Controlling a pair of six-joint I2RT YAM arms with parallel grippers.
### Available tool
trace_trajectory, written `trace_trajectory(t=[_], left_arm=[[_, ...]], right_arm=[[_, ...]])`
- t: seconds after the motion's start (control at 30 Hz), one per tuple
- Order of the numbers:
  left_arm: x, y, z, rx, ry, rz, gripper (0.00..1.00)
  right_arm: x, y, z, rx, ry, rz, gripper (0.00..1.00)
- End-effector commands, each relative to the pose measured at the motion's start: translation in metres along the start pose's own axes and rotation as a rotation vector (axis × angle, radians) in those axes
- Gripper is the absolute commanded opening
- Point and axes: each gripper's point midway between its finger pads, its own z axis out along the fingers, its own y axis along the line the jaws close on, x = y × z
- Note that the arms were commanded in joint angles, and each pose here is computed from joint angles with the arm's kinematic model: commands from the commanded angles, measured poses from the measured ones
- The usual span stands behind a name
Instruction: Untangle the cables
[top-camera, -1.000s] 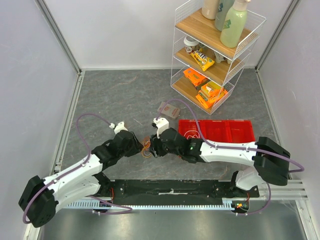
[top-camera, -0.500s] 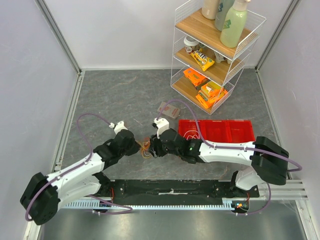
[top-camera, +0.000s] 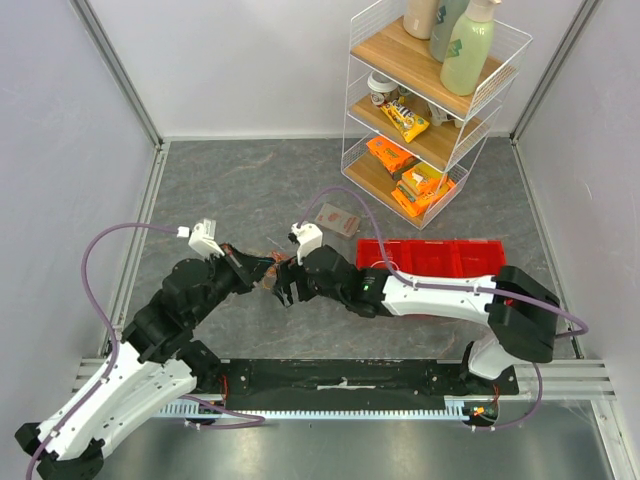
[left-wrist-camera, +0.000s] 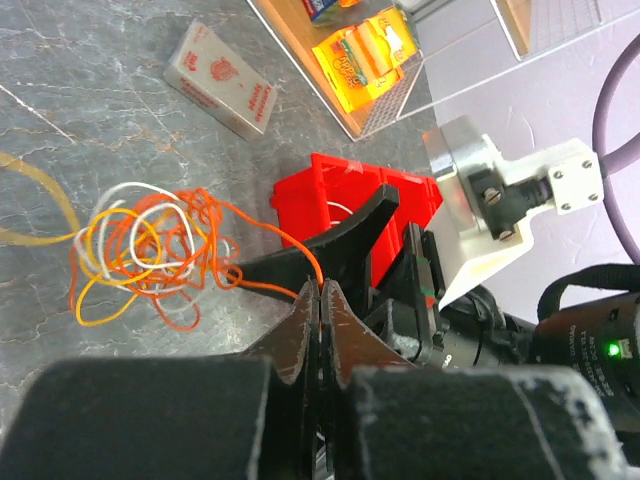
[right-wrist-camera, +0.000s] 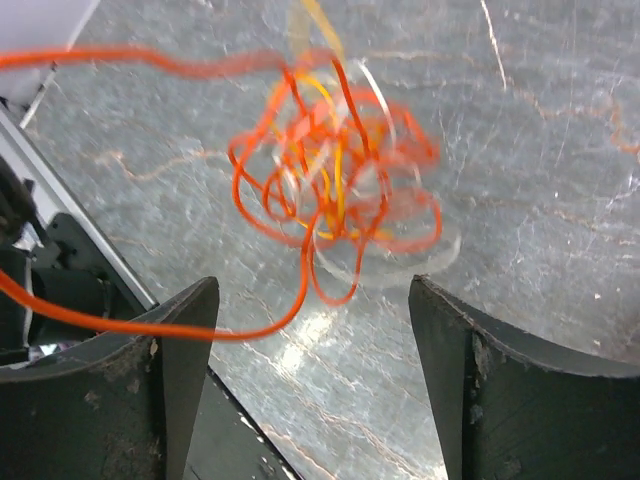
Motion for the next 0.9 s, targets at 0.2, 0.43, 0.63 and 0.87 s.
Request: trace_trajectory(t=[0.2, 0.43, 0.63, 0.87], left_arm=[[-0.031, -0.038, -0.022, 0.046, 0.011, 0.107, 0.02], [-0.037, -0.055, -0.03, 0.122, 0.009, 0.179, 0.02], [-0.037, -0.074, -0.042, 0.229, 0.02, 0.236, 0.02], [-0.038, -0.087, -0.047, 0.284, 0.03, 0.249, 0.02]], right_arm=[[-0.064, 0.035, -0.059, -0.184, -0.193, 0.012, 0.91], [-0.071, 0.009, -0.114, -0.088, -0.18, -0.005, 0.95], [-0.1, 0.016, -0.115, -0.186, -0.164, -0.005, 0.98], [-0.107, 0.048, -0.077, -0.318, -0.118, -0.024, 0.98]])
